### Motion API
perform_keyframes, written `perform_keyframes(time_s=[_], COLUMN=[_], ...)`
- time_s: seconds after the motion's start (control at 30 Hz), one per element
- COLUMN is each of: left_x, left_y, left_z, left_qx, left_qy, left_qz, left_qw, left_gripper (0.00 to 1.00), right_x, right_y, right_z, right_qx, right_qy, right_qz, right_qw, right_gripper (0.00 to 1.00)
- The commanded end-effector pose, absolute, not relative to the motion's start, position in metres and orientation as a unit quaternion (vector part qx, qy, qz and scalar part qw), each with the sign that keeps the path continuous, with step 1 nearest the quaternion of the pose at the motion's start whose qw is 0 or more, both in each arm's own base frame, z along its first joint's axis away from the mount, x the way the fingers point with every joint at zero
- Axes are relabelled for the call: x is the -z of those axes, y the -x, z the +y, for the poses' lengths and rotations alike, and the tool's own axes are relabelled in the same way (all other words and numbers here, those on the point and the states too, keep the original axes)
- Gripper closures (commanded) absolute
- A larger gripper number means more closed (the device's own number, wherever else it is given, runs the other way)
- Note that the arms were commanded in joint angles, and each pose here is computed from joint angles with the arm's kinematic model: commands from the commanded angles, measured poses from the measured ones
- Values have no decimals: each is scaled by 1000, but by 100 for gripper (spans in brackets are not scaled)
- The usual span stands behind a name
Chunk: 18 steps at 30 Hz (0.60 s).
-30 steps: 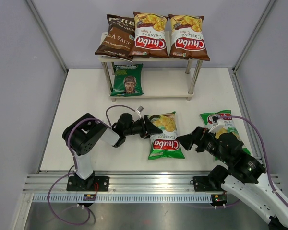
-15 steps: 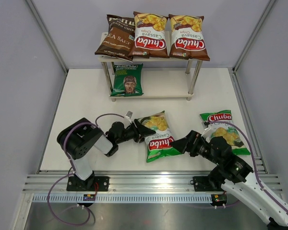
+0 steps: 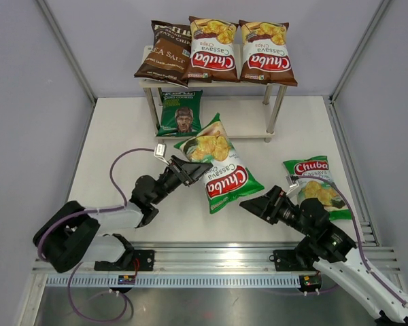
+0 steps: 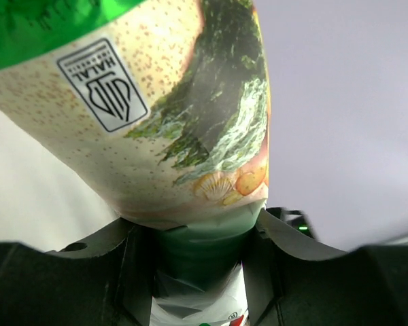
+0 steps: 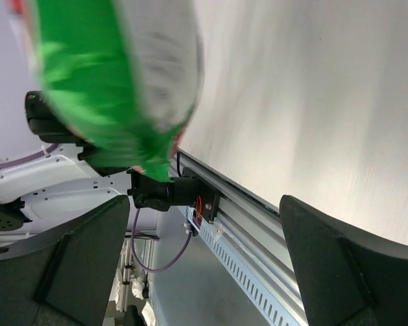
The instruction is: Place and organize the chips bags onto the shelf
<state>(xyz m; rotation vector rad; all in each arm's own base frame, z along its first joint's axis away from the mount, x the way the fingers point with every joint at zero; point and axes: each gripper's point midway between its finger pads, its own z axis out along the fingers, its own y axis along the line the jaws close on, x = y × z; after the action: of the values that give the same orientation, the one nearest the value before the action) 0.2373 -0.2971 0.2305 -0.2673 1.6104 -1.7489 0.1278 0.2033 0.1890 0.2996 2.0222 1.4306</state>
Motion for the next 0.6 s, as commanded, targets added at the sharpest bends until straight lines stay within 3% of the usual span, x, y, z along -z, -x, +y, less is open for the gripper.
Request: perform_keyframes(time_s=[0.0,0.27,0.57], left_x=[-292,-311,-318], left_y=[-233,-206,-185], left_z=[-281,-293,-311], left_qx=[698,721,751], left_qy=[93,89,76], left_qz=[549,539,528], left_qw=[450,427,389], left_gripper=[73,72,72], right_x=[-209,-275,-278], right_y=[-127,-127,-159], right_z=[214,223,230], right_qx=[-588,-658,-635], right_qy=[-94,6,-19], right_qz=[735,621,616], right_qw=[324,425,465], right_gripper=[1,0,1])
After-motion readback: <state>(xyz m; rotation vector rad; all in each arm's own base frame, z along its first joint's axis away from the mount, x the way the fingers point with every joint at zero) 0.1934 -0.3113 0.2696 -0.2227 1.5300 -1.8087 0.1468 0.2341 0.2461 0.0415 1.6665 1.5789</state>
